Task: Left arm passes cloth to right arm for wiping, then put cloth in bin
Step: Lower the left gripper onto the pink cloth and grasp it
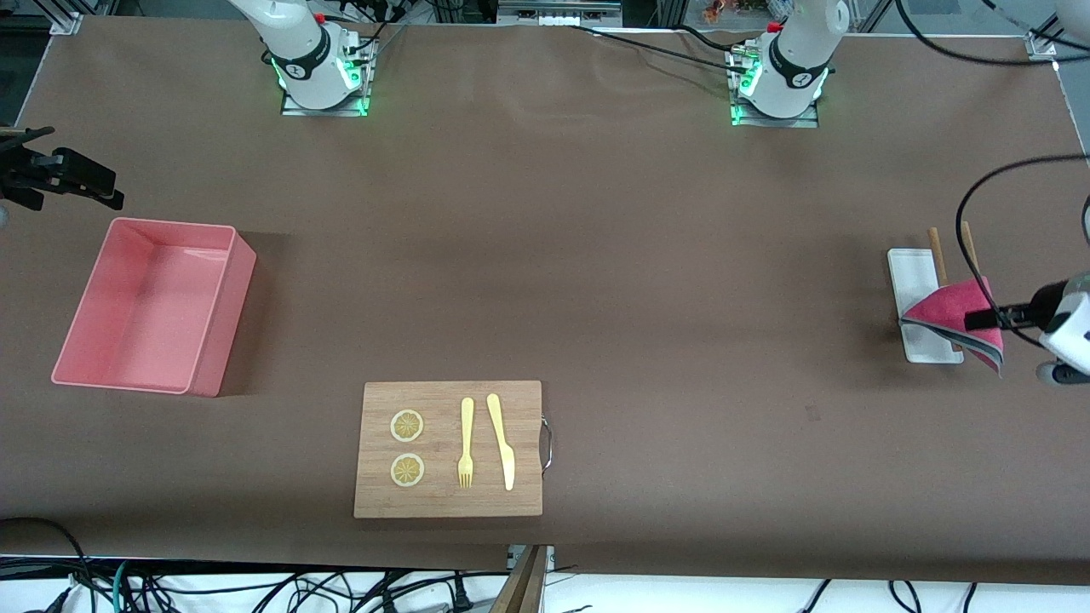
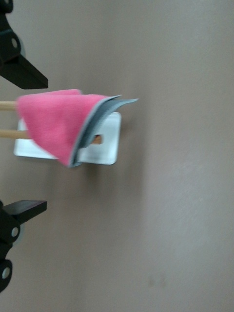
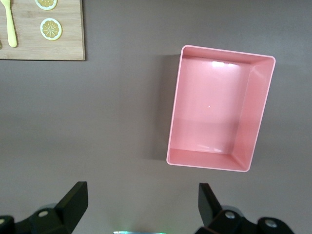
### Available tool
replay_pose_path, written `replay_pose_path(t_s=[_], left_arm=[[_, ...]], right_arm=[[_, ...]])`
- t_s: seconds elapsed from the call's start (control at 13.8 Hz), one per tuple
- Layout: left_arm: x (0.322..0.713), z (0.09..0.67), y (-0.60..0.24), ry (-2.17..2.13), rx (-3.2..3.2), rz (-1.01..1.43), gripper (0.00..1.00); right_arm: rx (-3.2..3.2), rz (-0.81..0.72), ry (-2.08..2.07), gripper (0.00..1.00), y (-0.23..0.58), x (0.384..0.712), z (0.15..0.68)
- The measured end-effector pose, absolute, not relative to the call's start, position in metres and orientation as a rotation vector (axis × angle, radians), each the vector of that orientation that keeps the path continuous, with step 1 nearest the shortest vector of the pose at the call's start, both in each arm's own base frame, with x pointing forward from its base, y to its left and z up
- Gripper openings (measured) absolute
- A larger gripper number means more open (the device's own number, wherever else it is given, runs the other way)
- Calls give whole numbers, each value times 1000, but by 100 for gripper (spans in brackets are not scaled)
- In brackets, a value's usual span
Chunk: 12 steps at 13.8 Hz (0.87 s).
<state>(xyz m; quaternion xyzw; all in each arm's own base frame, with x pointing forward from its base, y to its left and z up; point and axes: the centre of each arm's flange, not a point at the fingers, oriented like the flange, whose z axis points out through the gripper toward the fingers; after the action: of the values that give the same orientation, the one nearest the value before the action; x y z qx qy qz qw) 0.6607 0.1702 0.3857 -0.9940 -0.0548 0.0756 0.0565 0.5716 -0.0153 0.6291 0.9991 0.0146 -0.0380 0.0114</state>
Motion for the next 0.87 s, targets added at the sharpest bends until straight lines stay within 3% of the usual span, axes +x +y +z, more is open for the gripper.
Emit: replay_pose_path(t_s=[0.29, 0.87], left_arm=[[676, 322, 201, -165, -2962, 174, 100], [675, 275, 241, -114, -2856, 178, 97]], right_arm=[[3116, -119, 46, 100, -15, 572, 629], [3116, -118, 46, 100, -15, 572, 629]])
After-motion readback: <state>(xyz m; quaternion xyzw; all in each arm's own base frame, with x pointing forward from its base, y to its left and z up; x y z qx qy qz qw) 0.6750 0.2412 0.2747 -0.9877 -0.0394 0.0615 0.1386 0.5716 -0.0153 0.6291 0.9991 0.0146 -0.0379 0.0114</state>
